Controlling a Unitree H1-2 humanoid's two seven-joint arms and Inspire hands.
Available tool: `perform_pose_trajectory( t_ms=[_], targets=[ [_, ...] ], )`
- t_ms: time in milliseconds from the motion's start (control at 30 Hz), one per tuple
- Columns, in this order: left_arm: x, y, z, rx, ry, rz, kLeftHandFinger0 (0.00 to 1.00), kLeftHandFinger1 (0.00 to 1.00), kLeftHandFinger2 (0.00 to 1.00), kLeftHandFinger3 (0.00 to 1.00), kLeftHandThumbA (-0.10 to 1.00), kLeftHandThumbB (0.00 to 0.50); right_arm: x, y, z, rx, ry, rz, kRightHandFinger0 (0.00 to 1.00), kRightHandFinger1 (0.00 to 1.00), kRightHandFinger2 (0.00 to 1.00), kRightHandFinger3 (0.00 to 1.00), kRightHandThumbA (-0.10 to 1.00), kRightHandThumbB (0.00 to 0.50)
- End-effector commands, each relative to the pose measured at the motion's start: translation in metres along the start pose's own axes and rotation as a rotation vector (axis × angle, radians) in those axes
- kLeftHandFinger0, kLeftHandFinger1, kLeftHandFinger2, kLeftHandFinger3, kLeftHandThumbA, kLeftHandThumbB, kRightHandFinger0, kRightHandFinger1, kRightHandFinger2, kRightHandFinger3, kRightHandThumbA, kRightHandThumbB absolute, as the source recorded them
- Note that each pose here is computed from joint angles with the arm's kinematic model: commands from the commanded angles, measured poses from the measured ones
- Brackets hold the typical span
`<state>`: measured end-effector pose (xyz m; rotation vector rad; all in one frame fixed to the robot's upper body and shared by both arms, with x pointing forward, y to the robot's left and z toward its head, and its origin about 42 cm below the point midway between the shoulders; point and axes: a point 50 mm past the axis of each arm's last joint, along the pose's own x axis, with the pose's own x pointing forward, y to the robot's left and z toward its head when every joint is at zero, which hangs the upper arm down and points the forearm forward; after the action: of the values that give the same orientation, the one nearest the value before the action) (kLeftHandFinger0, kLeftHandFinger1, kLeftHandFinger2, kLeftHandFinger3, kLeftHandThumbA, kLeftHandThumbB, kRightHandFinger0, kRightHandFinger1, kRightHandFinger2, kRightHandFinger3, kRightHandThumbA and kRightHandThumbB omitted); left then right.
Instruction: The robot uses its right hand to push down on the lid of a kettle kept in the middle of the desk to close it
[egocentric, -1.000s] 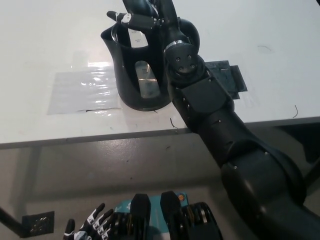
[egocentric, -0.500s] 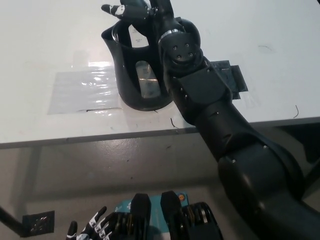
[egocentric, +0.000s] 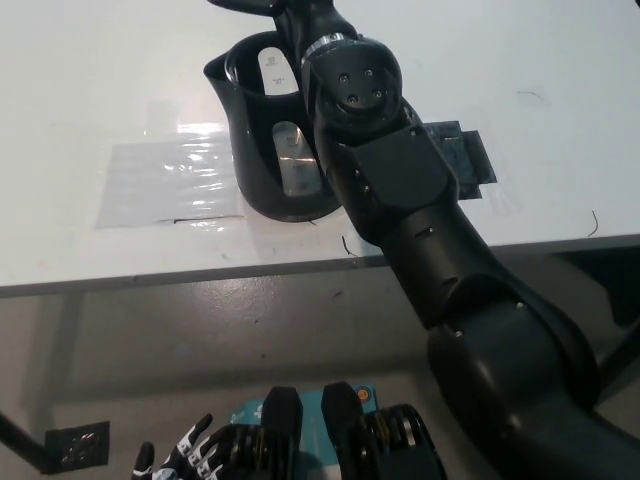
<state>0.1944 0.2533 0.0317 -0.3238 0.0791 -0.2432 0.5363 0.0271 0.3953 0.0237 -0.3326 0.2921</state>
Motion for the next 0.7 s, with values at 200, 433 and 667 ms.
perform_pose_trajectory(
  t_ms=[200,433,667],
  targets=[
    [-0.001,-0.006,0.0,-0.009,-0.017,-0.022,1.0,1.0,1.0,1.0,1.0,0.5,0.009,0.015,0.022,0.001,-0.002,0.065,1.0,1.0,1.0,1.0,1.0,0.442],
    [0.0,-0.004,0.004,-0.008,-0.031,-0.022,1.0,1.0,1.0,1.0,1.0,0.494,0.008,0.002,0.003,0.019,0.032,0.083,1.0,1.0,1.0,1.0,1.0,0.46],
    [0.013,-0.011,0.005,-0.011,-0.038,-0.051,1.0,1.0,1.0,1.0,1.0,0.5,-0.01,0.002,-0.044,0.149,0.123,0.065,1.0,1.0,1.0,1.0,1.0,0.455]
  ],
)
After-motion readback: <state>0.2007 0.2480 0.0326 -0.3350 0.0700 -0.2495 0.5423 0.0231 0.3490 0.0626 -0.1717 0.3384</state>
